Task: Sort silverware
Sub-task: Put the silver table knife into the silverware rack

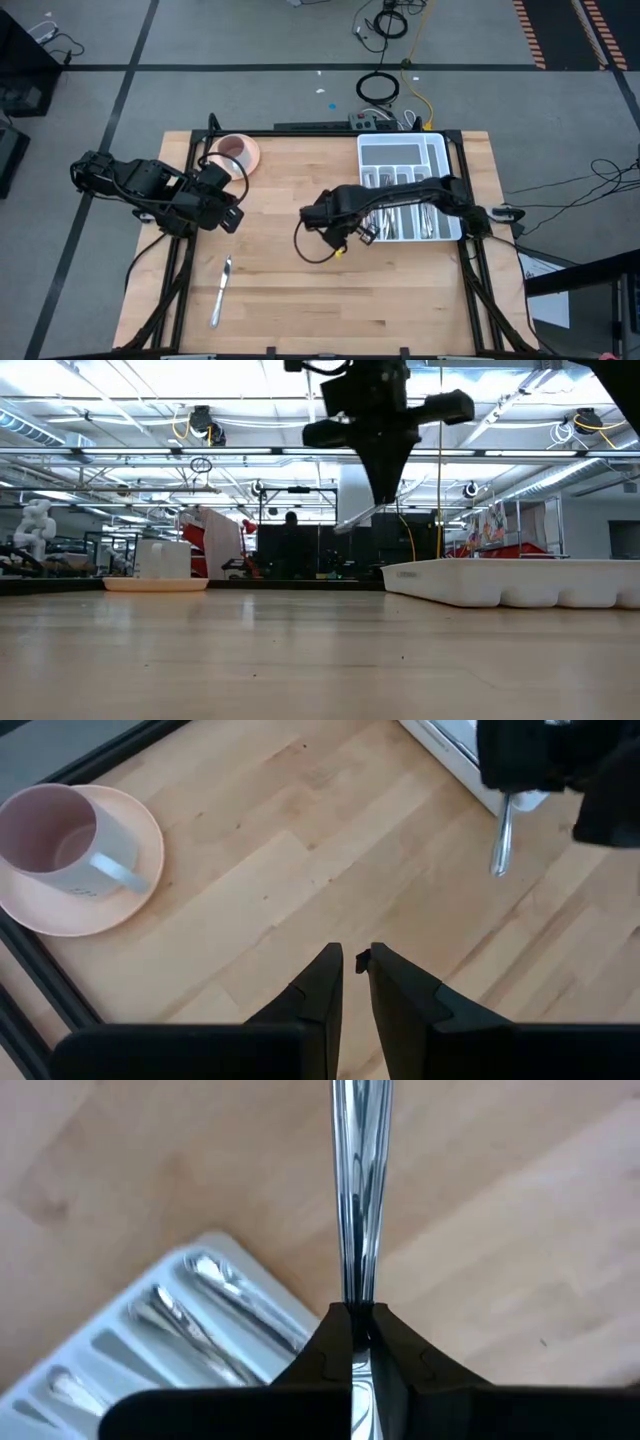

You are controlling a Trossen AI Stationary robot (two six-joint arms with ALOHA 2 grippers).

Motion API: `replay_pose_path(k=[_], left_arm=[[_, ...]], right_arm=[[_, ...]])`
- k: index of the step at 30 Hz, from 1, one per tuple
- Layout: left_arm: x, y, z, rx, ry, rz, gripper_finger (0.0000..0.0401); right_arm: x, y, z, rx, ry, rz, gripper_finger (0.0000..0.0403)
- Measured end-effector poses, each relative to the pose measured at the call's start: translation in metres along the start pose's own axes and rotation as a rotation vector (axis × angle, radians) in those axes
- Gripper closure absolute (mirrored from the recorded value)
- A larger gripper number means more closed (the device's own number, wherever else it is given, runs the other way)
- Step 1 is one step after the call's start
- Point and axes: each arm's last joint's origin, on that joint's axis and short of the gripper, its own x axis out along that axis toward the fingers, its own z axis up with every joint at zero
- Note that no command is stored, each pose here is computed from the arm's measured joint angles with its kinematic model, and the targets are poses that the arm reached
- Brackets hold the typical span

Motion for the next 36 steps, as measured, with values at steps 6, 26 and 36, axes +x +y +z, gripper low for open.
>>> replay_pose_path(k=[6, 26, 36], left_arm=[[0.000, 0.000, 0.000, 0.001, -0.009, 0.004, 0.0342], [0.000, 0.001, 0.002, 0.002, -0.075, 0.032, 0.0342], [0.000, 0.001, 0.003, 0.001, -0.108, 0.047, 0.0342]], right_arm=[[-0.019, 0.004, -0.022, -0.048, 0.034, 0.011, 0.0402], [0.014, 0.051, -0.098, -0.342, 0.172, 0.021, 0.0402], [0.041, 0.051, -0.091, -0.447, 0.119, -0.044, 0.0403]])
